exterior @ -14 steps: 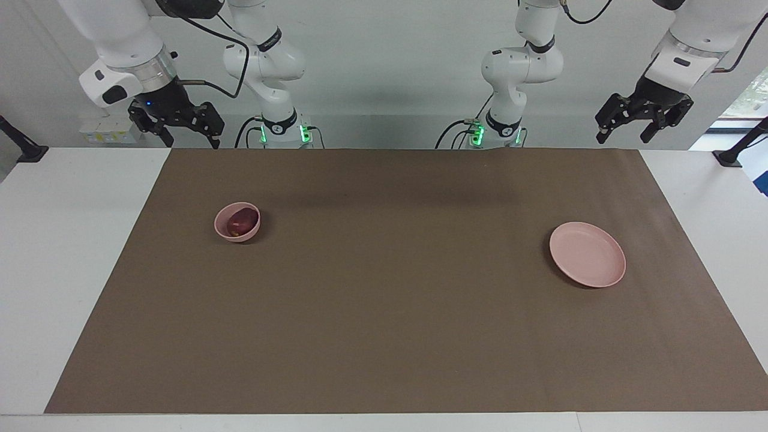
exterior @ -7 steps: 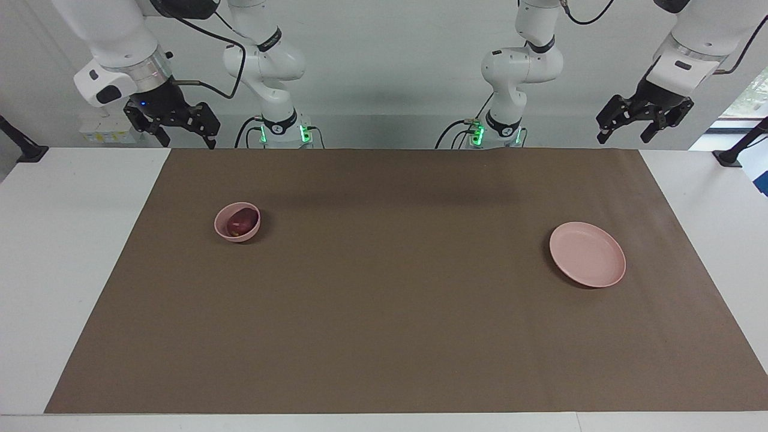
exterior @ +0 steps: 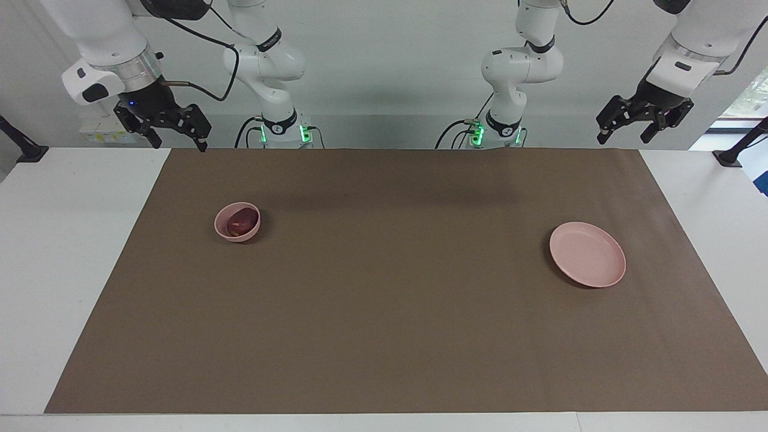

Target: Move apple from plate to bowl

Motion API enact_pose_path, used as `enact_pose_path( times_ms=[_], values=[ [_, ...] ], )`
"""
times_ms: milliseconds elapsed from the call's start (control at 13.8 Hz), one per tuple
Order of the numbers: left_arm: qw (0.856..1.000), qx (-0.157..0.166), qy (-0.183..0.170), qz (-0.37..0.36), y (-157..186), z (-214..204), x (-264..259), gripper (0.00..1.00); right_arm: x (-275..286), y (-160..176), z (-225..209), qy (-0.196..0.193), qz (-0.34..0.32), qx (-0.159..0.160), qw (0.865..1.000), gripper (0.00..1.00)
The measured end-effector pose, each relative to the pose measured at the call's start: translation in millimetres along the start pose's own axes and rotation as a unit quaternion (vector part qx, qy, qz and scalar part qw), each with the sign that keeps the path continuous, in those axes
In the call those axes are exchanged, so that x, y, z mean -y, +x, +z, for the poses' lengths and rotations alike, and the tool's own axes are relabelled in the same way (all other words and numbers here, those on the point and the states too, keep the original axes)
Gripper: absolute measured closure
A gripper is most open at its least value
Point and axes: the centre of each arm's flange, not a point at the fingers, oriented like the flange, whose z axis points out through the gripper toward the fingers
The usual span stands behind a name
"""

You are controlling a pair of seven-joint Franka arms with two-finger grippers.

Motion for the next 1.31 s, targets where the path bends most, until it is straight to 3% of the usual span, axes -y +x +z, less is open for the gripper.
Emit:
enact_pose_path(
  times_ms=[1308],
  values=[
    [1.000,0.000,0.000,-0.002,0.0,0.1,1.8,0.00,1.1,-0.2,-1.9,0.000,-0.001,-0.002,1.000,0.00]
  ],
)
